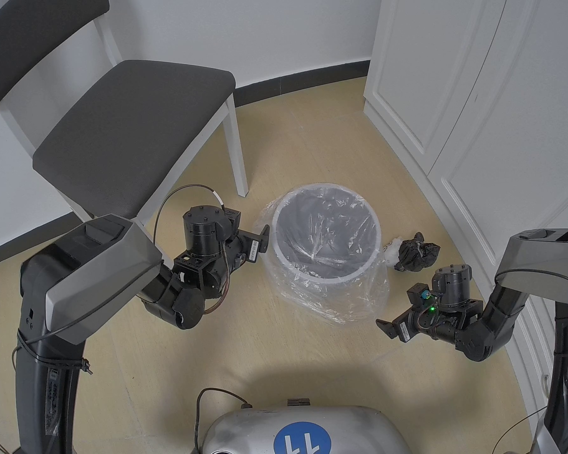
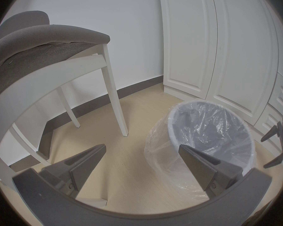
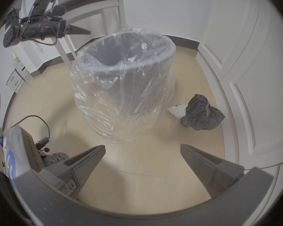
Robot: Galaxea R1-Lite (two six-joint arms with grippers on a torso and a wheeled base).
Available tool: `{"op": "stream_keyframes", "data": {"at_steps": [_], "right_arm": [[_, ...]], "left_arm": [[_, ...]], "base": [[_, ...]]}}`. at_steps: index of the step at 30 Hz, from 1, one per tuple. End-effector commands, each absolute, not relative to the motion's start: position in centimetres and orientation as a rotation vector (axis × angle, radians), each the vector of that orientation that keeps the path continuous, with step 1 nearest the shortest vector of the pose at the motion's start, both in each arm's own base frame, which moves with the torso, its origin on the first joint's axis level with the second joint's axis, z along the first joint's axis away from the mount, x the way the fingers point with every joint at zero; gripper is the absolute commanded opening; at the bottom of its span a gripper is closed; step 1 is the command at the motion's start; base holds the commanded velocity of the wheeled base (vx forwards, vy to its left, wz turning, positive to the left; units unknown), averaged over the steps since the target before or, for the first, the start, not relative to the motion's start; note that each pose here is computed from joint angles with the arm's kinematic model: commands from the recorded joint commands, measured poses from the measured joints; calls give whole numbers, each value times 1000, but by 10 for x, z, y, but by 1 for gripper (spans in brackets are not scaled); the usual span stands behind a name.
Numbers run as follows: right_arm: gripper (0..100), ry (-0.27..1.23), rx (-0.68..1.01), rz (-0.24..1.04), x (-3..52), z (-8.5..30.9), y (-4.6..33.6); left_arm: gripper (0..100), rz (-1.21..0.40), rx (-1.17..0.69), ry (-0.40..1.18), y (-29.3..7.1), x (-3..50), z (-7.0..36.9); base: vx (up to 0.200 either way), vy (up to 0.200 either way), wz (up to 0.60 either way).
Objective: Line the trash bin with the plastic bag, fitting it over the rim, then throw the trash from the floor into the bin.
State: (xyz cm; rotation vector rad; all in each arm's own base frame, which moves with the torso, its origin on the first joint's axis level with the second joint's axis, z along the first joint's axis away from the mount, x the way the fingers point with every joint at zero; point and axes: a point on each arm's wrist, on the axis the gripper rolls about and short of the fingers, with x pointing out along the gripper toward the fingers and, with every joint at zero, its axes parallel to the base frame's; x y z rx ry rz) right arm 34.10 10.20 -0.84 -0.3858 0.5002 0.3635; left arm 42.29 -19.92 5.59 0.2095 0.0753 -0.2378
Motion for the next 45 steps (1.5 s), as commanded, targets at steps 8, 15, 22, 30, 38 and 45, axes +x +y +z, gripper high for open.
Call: {"op": "stream_keyframes", "data": {"at_steps": [8,15,22,30,38,45], "right_arm": [[100,514,-330,302,373,-41,106],[100,482,-260,213,396,-53,115],[100,403,-148,105,425,-61,132],[100,303,-68,95,438,-59,137],[100,316,-78,99,431,-56,136],[100,289,-102,105,421,-33,133]], "left_arm": [[100,-238,210,75,-199,423,56],[100,-236,203,58,-200,424,57],[100,-235,198,39,-200,424,60],[100,-235,198,39,-200,424,60],[100,-230,216,46,-198,426,56],[100,-206,278,72,-185,434,43]], "base": [[0,0,0],[0,0,0],[0,0,0],[0,0,0],[0,0,0],[0,0,0]]}}
